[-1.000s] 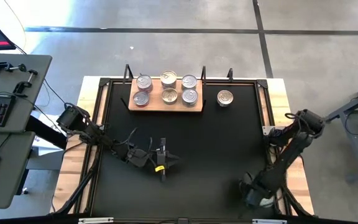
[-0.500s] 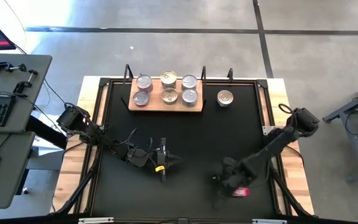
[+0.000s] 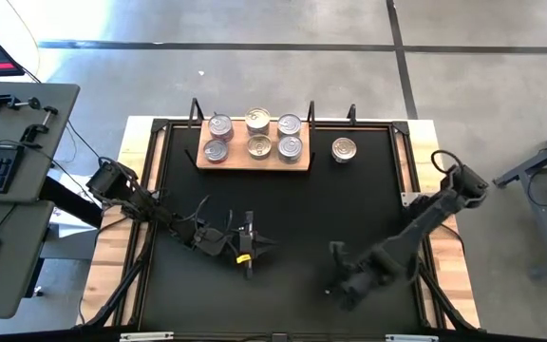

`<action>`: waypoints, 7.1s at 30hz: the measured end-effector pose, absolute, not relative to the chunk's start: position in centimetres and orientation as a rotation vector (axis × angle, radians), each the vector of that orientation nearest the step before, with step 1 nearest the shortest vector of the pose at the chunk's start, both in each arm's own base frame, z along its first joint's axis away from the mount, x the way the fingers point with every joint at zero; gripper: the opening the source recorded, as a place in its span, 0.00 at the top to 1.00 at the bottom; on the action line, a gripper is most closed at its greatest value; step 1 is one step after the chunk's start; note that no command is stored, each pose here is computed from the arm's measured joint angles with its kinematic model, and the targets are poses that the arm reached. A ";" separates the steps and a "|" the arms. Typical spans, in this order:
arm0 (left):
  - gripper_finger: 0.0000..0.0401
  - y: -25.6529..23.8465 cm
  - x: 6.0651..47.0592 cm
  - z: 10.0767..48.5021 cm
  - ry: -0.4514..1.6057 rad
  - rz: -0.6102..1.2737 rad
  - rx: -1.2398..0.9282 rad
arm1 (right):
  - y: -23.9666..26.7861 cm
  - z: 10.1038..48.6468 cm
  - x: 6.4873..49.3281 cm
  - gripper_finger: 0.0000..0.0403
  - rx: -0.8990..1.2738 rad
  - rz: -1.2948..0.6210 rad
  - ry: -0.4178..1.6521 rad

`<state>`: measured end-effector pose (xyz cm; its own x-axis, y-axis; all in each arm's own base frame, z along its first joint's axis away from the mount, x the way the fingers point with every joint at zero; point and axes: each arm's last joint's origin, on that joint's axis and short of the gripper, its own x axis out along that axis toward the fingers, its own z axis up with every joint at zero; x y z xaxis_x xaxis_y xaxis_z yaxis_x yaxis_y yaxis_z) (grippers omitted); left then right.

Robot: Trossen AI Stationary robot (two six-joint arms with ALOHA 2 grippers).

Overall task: Stack canned seafood by type on shelf
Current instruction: Stack the red tuna can on top of the red tuna can on the shelf

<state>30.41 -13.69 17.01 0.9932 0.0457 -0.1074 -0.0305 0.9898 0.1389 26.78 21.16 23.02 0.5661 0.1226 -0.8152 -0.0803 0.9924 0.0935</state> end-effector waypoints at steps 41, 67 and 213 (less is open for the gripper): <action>0.94 -13.7 30.3 16.4 0.166 0.040 0.117 | 21.9 16.0 14.6 0.32 0.612 -0.617 1.733; 0.94 -15.8 29.0 16.6 0.150 0.128 0.207 | 13.6 17.9 33.3 0.48 0.250 0.070 0.590; 0.69 -4.1 25.0 23.8 1.052 0.739 0.694 | 13.8 18.6 31.9 0.97 0.055 -0.193 0.718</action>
<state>24.99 -4.07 23.79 0.3105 0.8074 -0.5017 -0.1978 0.5711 0.7967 31.94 13.76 18.61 0.7358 -0.1570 -0.6587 0.1947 0.9807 -0.0163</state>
